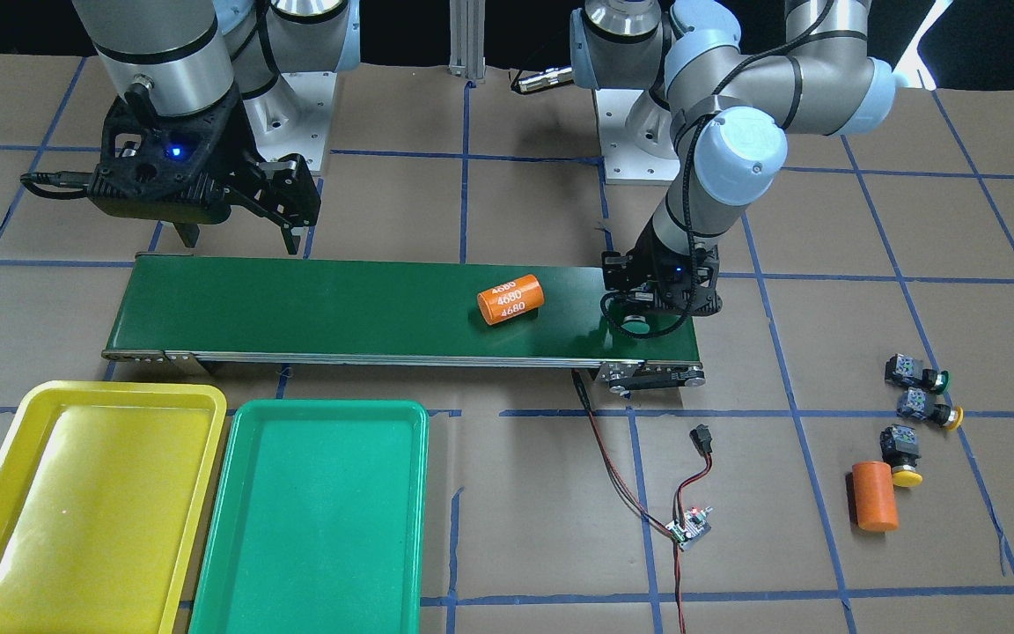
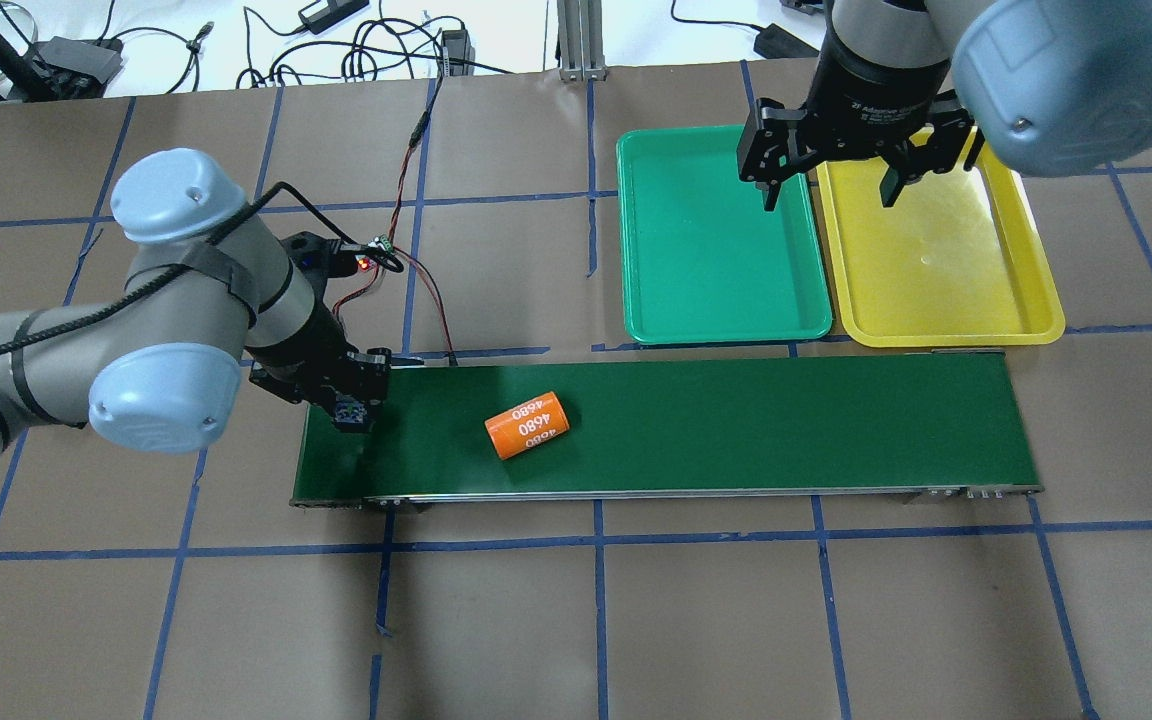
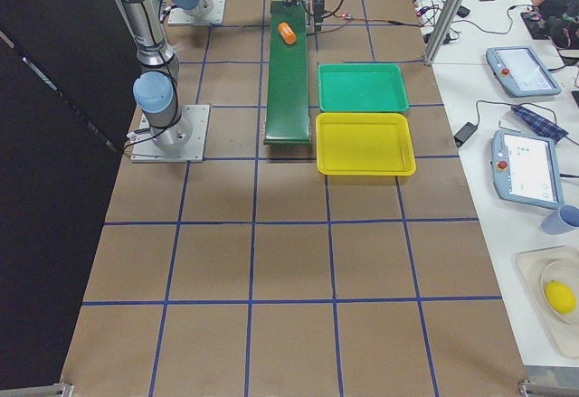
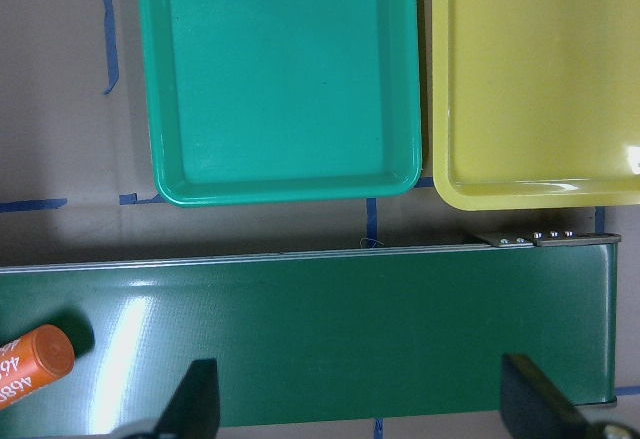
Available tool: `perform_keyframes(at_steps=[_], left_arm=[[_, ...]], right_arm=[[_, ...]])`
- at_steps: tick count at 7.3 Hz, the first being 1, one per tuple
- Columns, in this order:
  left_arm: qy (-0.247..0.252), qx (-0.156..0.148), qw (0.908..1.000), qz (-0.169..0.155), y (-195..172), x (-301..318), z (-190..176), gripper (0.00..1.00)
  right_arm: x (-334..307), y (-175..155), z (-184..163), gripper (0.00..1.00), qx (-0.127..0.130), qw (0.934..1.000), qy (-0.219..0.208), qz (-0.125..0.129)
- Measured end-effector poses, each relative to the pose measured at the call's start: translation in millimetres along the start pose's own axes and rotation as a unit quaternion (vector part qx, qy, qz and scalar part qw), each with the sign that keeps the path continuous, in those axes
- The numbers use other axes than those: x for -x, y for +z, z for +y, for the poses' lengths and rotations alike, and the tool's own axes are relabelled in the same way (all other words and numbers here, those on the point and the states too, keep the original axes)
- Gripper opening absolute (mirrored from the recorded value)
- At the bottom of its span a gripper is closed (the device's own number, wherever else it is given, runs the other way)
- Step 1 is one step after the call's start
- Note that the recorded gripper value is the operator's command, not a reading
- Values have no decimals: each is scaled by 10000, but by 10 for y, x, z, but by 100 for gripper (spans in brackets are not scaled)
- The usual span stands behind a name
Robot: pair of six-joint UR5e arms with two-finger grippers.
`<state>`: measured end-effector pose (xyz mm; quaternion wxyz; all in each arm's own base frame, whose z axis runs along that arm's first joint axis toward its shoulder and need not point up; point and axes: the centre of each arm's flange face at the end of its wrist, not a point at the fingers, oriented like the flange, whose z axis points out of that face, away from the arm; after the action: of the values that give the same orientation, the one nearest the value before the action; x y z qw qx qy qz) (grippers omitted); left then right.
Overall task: Sort buttons by color to trays
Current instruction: 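Carry the green button onto the belt and release it, then return the left gripper and grasp the second orange cylinder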
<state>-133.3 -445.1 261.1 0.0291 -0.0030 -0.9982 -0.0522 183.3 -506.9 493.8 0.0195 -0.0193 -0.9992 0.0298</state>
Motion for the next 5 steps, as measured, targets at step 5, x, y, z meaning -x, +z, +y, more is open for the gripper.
perform_keyframes(at_steps=[5], left_arm=[[151, -769, 9968, -152, -571, 1008, -1023, 100]], right_arm=[[-4, 0, -2, 100, 0, 10000, 4, 0]])
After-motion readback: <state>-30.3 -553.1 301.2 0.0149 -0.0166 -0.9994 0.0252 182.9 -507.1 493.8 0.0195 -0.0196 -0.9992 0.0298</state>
